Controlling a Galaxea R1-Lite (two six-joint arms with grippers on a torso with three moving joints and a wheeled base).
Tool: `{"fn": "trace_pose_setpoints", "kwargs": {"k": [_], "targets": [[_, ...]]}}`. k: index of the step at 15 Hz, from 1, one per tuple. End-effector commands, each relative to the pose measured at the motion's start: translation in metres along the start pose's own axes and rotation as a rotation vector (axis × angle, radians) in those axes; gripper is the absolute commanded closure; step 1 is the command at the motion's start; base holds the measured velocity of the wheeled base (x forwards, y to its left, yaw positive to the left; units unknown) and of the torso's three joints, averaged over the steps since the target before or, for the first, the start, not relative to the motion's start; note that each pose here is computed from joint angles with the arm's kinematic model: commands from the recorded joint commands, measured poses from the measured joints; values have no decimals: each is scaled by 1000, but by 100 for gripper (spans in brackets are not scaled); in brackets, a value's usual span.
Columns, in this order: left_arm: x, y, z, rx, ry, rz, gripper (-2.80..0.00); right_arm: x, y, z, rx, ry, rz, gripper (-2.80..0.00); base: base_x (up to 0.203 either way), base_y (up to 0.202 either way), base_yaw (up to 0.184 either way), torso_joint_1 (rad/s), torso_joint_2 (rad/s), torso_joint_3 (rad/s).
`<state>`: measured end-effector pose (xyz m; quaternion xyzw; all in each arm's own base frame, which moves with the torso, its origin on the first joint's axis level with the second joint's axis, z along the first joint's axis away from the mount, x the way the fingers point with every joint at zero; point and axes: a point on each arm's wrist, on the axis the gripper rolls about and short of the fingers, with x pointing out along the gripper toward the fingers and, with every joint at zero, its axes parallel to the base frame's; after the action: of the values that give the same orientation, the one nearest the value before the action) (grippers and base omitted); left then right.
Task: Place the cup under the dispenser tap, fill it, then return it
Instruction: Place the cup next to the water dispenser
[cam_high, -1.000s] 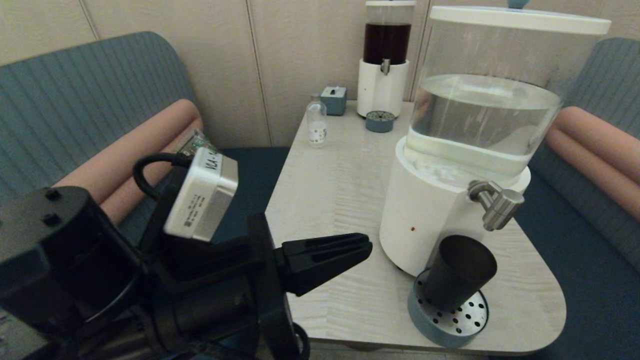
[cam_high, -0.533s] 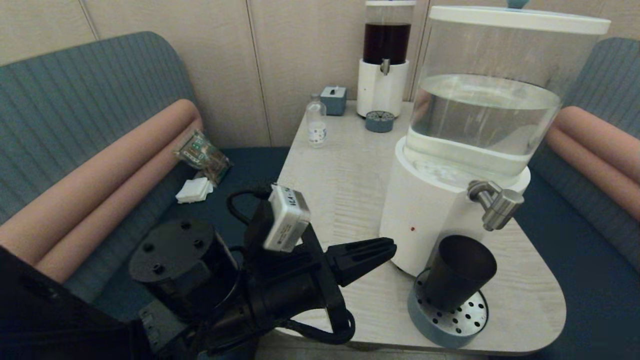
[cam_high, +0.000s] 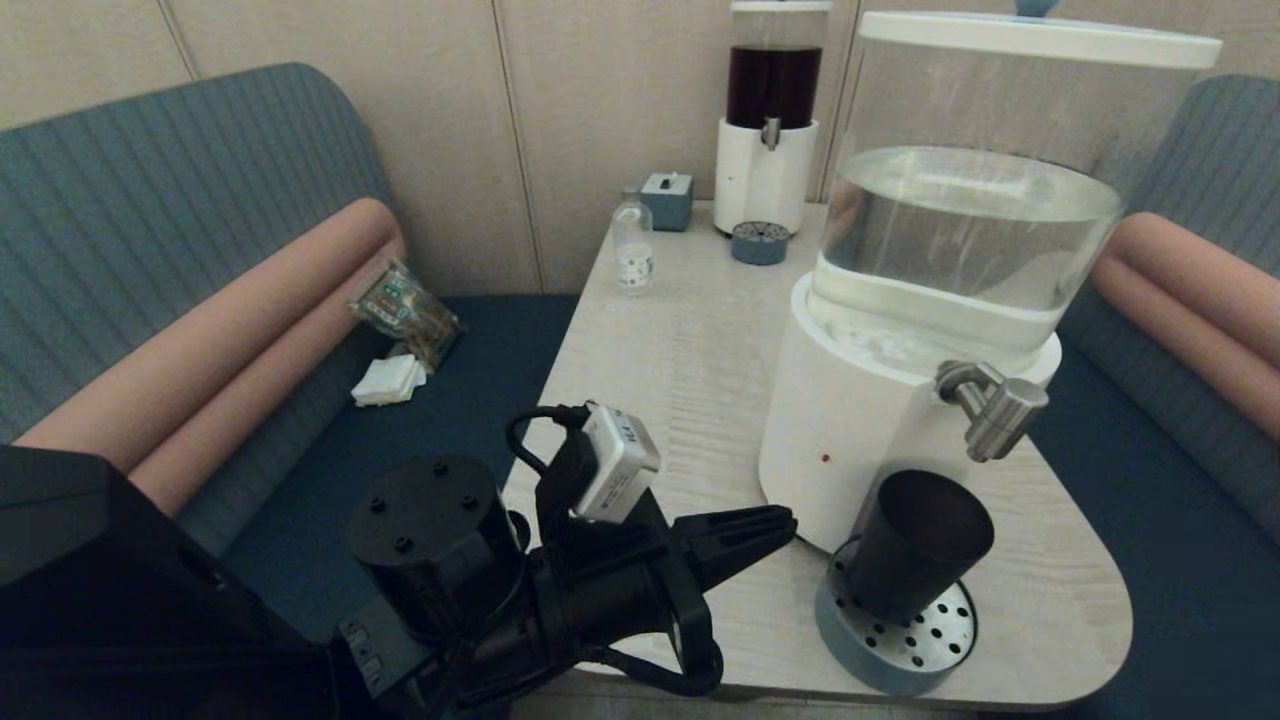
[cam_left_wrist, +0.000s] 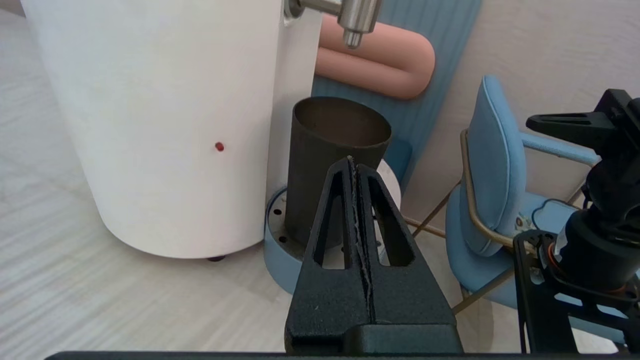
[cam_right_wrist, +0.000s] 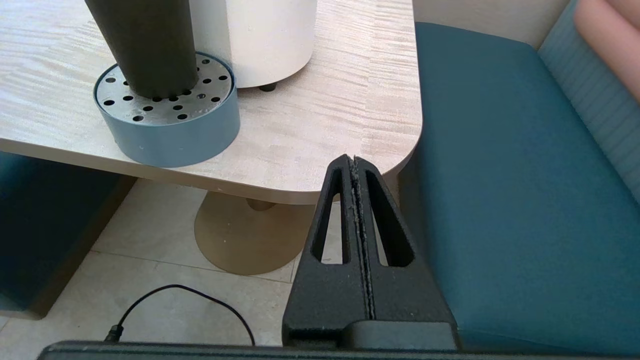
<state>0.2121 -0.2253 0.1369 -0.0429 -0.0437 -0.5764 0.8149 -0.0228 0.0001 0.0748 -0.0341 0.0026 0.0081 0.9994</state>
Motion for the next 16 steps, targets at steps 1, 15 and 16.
{"fn": "trace_pose_setpoints", "kwargs": {"k": [1, 15, 16], "targets": [[0, 0, -3, -3, 4, -5, 0, 0, 0, 0, -1, -1, -1, 0, 0, 0, 0, 0, 0, 0], [33, 5, -58, -42, 110, -32, -280, 0, 0, 0, -1, 0, -1, 0, 0, 0, 0, 0, 0, 0], [35, 6, -61, -45, 114, -34, -280, 0, 0, 0, -1, 0, 1, 0, 0, 0, 0, 0, 0, 0]]}}
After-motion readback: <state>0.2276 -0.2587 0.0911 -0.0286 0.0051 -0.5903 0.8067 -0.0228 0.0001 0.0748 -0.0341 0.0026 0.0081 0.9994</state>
